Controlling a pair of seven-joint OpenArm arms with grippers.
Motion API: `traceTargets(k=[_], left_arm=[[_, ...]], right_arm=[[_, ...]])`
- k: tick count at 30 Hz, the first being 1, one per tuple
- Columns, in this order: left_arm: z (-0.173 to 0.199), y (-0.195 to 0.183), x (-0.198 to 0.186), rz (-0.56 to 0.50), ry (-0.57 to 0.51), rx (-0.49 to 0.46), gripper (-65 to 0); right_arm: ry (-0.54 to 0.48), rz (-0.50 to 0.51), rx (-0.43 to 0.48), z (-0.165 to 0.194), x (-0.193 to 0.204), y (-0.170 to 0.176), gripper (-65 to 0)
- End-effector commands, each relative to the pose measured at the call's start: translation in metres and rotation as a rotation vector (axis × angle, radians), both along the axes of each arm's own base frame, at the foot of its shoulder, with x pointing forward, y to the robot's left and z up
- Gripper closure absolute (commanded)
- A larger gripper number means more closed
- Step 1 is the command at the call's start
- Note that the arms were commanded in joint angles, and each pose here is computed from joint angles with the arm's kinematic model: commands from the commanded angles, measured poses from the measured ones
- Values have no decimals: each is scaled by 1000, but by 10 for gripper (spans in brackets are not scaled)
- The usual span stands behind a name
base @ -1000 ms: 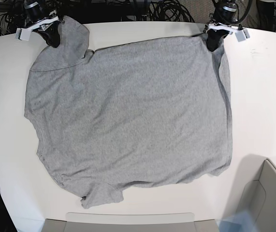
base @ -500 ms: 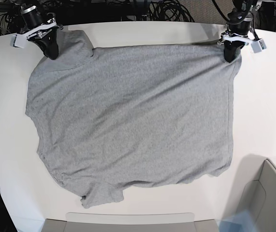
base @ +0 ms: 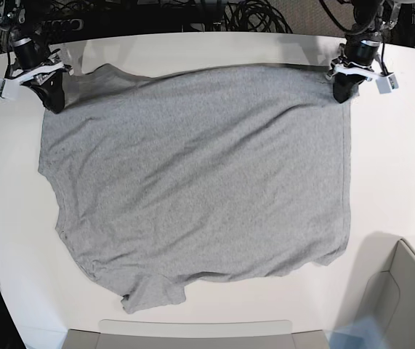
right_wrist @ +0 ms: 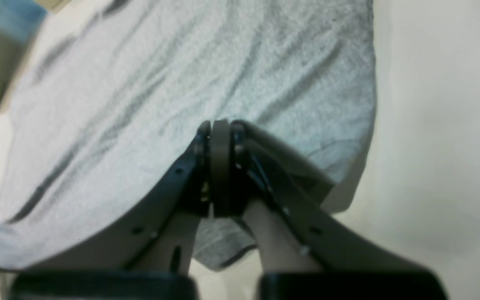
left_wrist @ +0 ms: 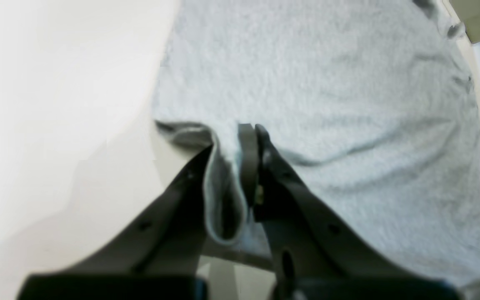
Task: Fold the T-shirt properly
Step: 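Lift the collar-side corners and pull them across toward the hem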
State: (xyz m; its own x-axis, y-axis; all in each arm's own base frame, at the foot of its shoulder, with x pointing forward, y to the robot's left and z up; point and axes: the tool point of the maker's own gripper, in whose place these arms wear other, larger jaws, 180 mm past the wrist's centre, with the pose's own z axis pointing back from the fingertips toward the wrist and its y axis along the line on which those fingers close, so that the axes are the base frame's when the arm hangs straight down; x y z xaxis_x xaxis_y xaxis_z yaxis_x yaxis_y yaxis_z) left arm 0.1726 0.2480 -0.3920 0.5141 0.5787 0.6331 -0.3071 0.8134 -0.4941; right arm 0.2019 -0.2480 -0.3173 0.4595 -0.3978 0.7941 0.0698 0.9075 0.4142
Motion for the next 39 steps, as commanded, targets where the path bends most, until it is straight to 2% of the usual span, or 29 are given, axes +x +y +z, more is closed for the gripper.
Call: traceTargets(k=[1,5,8,11,13,18,20,24,29,33,39], left_arm=[[11,7,8,-12,-25,16,0],[16,13,32,8,-31,-15,0],[11,15,47,35,-21,-59,0],[6,11,65,15,0,-95,0],[9,13,76,20,-5,-101,0],[16,25,97,108,2,-99,0],[23,25,108,102,-17,-100,0],[23,21,131,73,32,-90,0],[10,28,150,109,59,-94,0],[6,35,159,130,68,-101,0],[8,49,177,146,69,-31,0]], right_arm=[[-74,4,-19,23,14,-5,0],[-69,25,-72,38,41,-19,0],[-57,54,-144,48,62,-23,0],[-35,81,-225,49,84,-25,0],[-24,133,-259,46,96,-22,0],[19,129,-320,27,117,-41,0],[30,135,-361,24,122,-46,0],[56,131,-406,16,134,-53,0],[93,108,-409,6,147,-65,0],[126,149,-457,-2,165,-57,0],[132,144,-421,-2,195,-58,0]])
